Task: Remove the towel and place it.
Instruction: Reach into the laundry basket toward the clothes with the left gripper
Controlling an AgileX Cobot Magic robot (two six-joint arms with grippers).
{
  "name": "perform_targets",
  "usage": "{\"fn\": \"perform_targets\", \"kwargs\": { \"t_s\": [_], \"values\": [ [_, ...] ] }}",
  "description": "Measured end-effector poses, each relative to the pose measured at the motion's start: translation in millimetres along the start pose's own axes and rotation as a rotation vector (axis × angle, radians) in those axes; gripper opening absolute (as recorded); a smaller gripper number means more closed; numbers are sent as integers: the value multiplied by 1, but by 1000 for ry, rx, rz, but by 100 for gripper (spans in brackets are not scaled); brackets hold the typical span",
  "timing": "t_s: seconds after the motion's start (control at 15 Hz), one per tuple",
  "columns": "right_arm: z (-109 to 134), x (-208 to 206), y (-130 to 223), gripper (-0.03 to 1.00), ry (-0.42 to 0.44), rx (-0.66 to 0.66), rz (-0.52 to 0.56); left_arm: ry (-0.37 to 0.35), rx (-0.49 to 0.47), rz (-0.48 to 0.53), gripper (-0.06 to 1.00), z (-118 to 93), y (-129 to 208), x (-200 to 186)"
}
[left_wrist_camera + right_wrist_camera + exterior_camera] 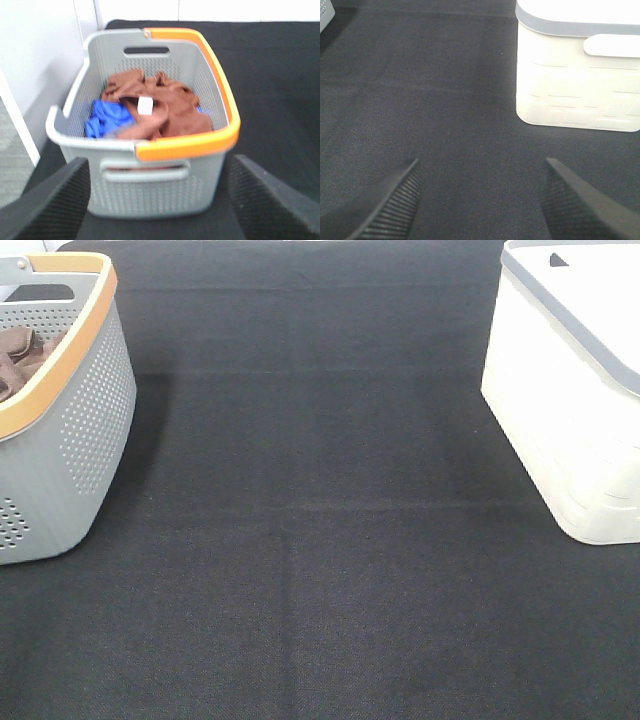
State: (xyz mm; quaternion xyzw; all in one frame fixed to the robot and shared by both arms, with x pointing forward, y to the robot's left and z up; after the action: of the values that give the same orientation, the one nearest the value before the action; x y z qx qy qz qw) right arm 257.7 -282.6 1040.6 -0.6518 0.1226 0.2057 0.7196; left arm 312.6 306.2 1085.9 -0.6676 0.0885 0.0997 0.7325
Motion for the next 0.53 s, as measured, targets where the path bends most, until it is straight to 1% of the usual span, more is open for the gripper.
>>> {"fn": "perform_targets", "kwargs": {
  "t_s": [0.07,0.27,0.47,0.53],
  "values": [
    [0,0,0,64,0,0,0,-10,2,-10,73,1,-12,12],
    [0,0,0,64,0,0,0,-24,13,48,73,4,-55,64],
    [0,0,0,64,0,0,0,-19,22,151,73,3,-80,119],
    [0,0,0,64,0,0,0,-16,26,194,73,2,-86,144]
  ]
}}
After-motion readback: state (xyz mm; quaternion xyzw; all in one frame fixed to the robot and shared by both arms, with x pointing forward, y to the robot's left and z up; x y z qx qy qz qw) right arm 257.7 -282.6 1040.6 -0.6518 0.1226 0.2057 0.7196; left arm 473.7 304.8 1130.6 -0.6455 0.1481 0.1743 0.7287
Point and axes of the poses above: a point on each arm's last joint axis where the gripper is mounted, x pointing out along that axis toward the gripper, z along the wrist's bending axis when the last joint is at zero, y = z × x, the point moved 3 cm from there along x, pointing out along that axis toward the gripper, and after that the axes turned 8 degrees about x, right-handed, at the moved point
